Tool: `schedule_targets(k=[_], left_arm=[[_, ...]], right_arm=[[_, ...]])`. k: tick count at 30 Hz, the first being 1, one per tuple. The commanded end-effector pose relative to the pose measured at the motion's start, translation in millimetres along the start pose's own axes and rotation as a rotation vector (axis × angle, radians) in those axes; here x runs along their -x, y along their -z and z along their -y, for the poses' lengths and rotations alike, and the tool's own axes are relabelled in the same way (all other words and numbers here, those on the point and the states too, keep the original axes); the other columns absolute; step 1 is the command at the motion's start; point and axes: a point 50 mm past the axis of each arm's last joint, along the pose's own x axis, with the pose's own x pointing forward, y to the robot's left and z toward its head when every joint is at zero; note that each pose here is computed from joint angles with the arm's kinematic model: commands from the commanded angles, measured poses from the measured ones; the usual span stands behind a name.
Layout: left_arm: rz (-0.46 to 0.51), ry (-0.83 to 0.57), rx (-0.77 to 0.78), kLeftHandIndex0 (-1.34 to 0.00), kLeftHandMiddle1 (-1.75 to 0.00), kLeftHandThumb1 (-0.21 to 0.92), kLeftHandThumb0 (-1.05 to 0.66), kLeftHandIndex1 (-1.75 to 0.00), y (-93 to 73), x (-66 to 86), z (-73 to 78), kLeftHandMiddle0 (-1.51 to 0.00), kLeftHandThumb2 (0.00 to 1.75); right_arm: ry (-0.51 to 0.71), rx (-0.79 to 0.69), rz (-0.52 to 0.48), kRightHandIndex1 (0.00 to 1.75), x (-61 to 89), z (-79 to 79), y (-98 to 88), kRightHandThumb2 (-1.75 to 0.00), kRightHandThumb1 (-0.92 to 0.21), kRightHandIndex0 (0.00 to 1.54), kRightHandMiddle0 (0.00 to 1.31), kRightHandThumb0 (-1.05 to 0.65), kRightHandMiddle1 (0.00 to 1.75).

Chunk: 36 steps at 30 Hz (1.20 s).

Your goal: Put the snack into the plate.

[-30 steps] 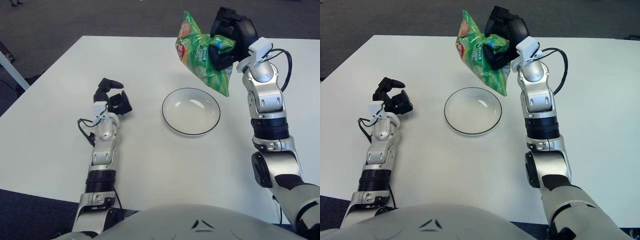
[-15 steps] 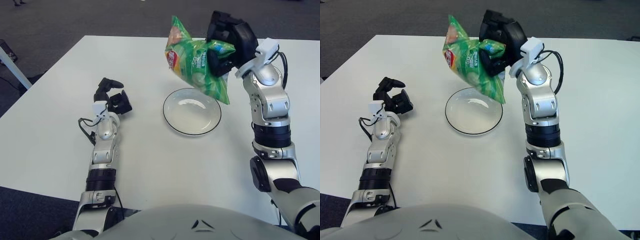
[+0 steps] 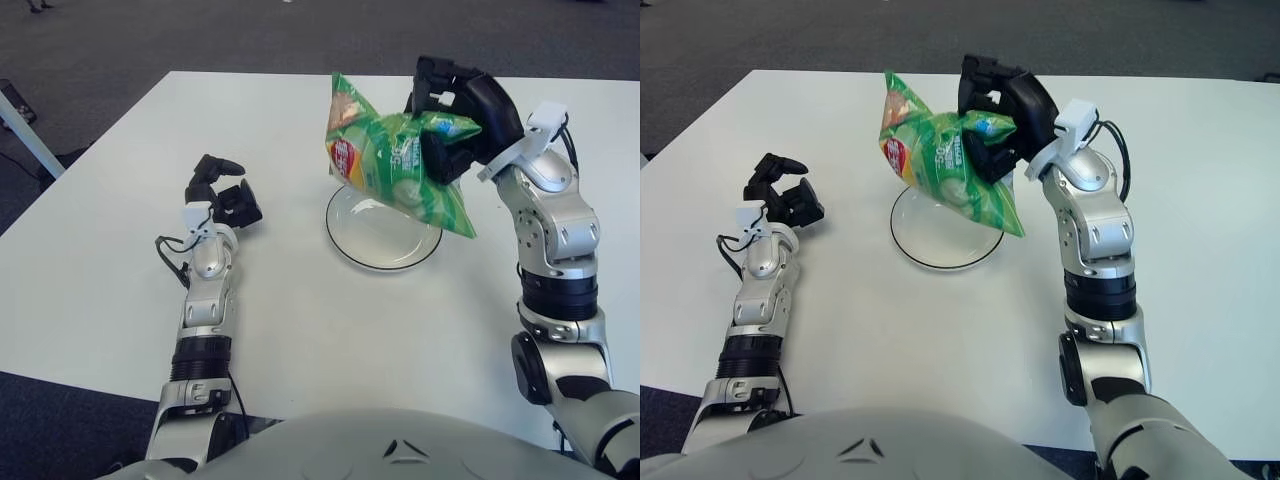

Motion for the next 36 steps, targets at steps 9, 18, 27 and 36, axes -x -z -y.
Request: schedule_targets(k=[9, 18, 27, 36], left_arm=[[-0.190, -0.040, -0.014, -0.68, -1.75, 0.23, -0.51, -1.75, 44.2, 29.9, -7.9, -1.37, 1.42], [-0.194, -0.043, -0.016, -0.69, -1.75, 0.23, -0.52, -1.75, 43.4, 30.3, -9.2, -1.37, 1.42], [-0.184, -0.043, -0.019, -0.68, -1.75, 0.23, -0.51, -1.75, 42.8, 30.4, -9.3, -1.38, 1.42], [-0.183, -0.044, -0.025, -0.68, -1.75, 0.23, -0.51, -1.75, 42.3, 32.0, -8.4, -1.38, 1.42]], right_arm=[[-0.073, -0.014, -0.132, 1.65, 13.8, -0.7, 9.9, -1.63, -0.01, 0.87, 0.61, 0.00, 1.75], [-0.111, -0.011, -0.145, 1.65, 15.5, 0.1, 16.1, -1.62, -0.03, 0.87, 0.60, 0.00, 1.75], [-0.116, 0.039, -0.124, 1.66, 15.2, 1.8, 20.6, -1.62, -0.03, 0.86, 0.59, 0.00, 1.75], [-0.106, 0.057, -0.124, 1.66, 15.9, 3.9, 25.0, -1.61, -0.04, 0.85, 0.58, 0.00, 1.75]])
